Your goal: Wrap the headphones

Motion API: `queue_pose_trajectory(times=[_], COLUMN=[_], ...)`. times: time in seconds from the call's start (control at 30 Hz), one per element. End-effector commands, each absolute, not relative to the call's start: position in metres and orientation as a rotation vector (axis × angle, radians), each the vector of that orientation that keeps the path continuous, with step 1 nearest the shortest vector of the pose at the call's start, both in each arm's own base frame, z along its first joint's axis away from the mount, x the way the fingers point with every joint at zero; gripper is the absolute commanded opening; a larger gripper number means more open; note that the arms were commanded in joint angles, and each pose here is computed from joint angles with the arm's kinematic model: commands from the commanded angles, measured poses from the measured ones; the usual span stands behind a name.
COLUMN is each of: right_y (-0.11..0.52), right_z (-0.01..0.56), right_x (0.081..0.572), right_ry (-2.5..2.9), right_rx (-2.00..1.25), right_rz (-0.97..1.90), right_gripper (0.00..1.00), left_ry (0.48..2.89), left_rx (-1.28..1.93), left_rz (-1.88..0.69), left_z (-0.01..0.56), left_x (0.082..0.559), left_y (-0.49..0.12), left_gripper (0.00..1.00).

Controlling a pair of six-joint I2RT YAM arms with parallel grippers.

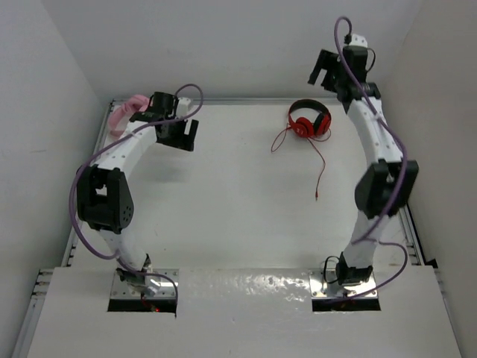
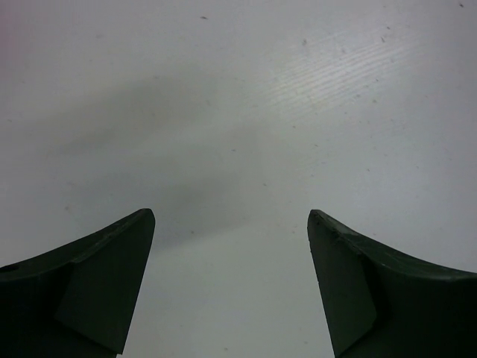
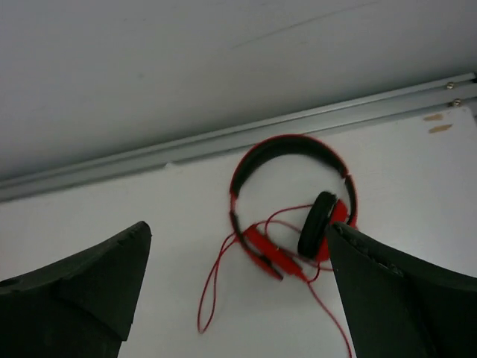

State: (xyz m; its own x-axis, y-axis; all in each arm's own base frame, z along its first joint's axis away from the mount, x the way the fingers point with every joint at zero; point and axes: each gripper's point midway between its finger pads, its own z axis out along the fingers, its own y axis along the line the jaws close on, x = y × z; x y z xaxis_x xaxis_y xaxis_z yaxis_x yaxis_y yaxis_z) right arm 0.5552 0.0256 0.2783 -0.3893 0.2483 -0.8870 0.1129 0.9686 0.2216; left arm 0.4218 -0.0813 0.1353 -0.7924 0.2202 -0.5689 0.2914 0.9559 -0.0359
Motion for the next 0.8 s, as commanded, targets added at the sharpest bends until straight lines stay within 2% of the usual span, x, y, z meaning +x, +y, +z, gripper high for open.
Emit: queue_pose_trajectory(times=[0.0, 0.13, 0.2, 0.33, 0.37, 0.43, 0.47, 0.5, 0.57, 0.6, 0.67, 0.7, 0.73, 0.77], right_y=[-0.024, -0.061, -0.064, -0.044, -0.036, -0.032, -0.032, -0.033, -0.032, -0.030, -0.003, 0.024, 0.037, 0.053], right_z=[0.216, 0.160, 0.123, 0.073, 0.063, 0.057, 0.050, 0.055, 0.074, 0.083, 0.116, 0.151, 0.140, 0.151], right_x=[0.601, 0.621, 0.614, 0.611, 0.608, 0.607, 0.602, 0.604, 0.603, 0.603, 0.597, 0.588, 0.569, 0.561], right_ry=[2.041, 1.991, 2.042, 2.150, 2.186, 2.194, 2.205, 2.187, 2.162, 2.165, 2.132, 2.095, 2.131, 2.105], right_rx=[0.559, 0.724, 0.718, 0.680, 0.663, 0.655, 0.659, 0.645, 0.600, 0.509, 0.341, 0.168, 0.067, -0.006], right_rz=[-0.082, -0.323, -0.364, -0.263, -0.227, -0.212, -0.217, -0.219, -0.236, -0.268, -0.272, -0.280, -0.299, -0.293], right_gripper=[0.99, 0.99, 0.99, 0.96, 0.87, 0.77, 0.65, 0.32, 0.05, 0.00, 0.00, 0.00, 0.00, 0.00], left_ry=[2.517, 2.548, 2.556, 2.557, 2.563, 2.555, 2.550, 2.543, 2.528, 2.510, 2.480, 2.440, 2.418, 2.370], left_rx=[0.347, 0.316, 0.314, 0.337, 0.343, 0.338, 0.336, 0.335, 0.358, 0.384, 0.445, 0.509, 0.544, 0.573], left_rz=[-0.043, 0.000, 0.000, -0.026, -0.038, -0.039, -0.039, -0.040, -0.051, -0.075, -0.090, -0.113, -0.128, -0.146], left_z=[0.147, 0.141, 0.140, 0.141, 0.138, 0.140, 0.141, 0.144, 0.150, 0.158, 0.169, 0.184, 0.192, 0.210], left_x=[0.424, 0.426, 0.428, 0.436, 0.437, 0.441, 0.443, 0.443, 0.443, 0.442, 0.442, 0.442, 0.442, 0.445], left_y=[-0.053, -0.037, -0.034, -0.038, -0.040, -0.040, -0.041, -0.041, -0.043, -0.049, -0.057, -0.070, -0.078, -0.089], left_gripper=[0.81, 0.79, 0.79, 0.76, 0.76, 0.75, 0.74, 0.73, 0.67, 0.61, 0.61, 0.61, 0.62, 0.63])
